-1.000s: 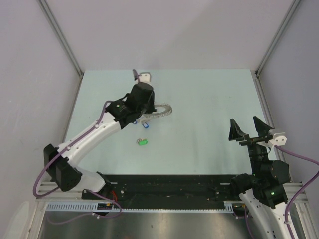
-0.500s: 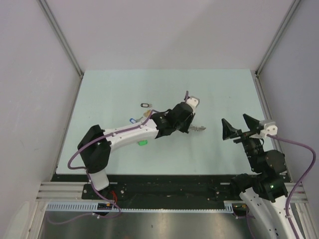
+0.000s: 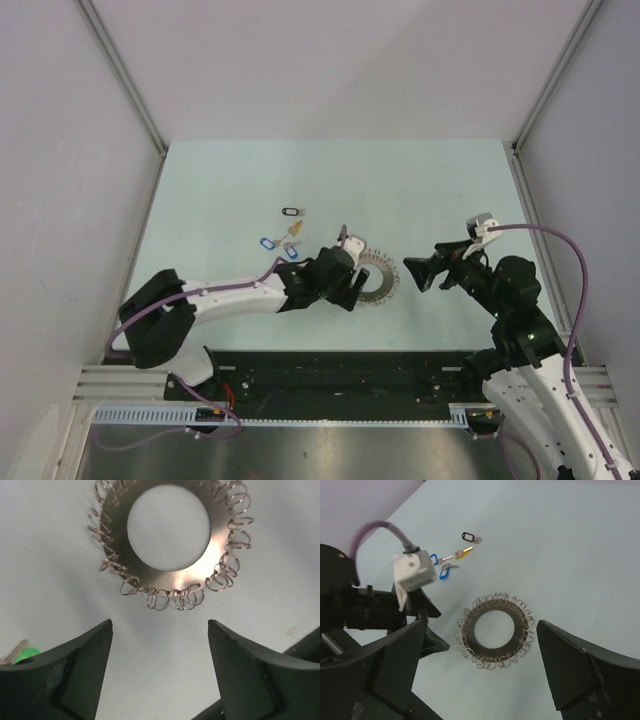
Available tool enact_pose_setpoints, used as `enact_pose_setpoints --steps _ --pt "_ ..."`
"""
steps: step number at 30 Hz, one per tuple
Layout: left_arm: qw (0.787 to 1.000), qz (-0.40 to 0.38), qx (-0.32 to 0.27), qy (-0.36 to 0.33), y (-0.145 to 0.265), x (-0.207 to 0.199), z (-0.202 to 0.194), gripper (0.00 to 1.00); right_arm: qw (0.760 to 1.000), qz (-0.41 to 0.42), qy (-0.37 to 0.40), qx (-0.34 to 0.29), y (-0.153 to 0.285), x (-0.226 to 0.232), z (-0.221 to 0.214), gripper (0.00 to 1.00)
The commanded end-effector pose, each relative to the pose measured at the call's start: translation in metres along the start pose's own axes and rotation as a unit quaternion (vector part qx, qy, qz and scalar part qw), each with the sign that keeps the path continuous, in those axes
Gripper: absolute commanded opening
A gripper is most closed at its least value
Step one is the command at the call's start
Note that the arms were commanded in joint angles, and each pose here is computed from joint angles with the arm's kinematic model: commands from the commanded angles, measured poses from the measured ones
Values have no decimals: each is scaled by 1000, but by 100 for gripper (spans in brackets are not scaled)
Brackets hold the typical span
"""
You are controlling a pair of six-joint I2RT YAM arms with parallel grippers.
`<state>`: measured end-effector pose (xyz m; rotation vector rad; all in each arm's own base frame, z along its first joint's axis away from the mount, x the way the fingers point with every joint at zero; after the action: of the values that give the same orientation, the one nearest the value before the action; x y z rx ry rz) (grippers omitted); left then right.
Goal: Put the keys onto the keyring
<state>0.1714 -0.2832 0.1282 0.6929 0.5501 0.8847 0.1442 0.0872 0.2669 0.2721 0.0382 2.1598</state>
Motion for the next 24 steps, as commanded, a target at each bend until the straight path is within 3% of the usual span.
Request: enact_pose_setpoints --steps 1,5,10,16,19,24 --pt "995 -9 -97 32 36 1 28 83 999 36 -1 1 -1 8 9 100" --pt "990 -4 -133 51 68 13 40 100 997 31 -29 60 -22 2 -1 100" --pt "977 9 -181 108 117 51 61 100 983 12 -66 169 -49 -2 -19 100" --pt "963 51 -208 166 163 111 82 100 964 -78 -2 255 -86 26 -50 100" --pt "955 82 -235 161 171 129 85 100 954 -112 -16 278 -101 50 -68 95" --pt "947 144 -237 161 164 147 72 100 945 -145 -22 293 -118 91 -81 79"
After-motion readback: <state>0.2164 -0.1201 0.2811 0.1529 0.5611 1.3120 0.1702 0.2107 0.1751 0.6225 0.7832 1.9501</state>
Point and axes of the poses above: each gripper's point midway between its finger pads, its own y axis back along the fingers, its own x axis along the line the jaws close on, z = x × y, the point moved 9 cm from there along y, back along the fingers, and after that the axes turned 5 degrees about y, right-handed, at the moved point
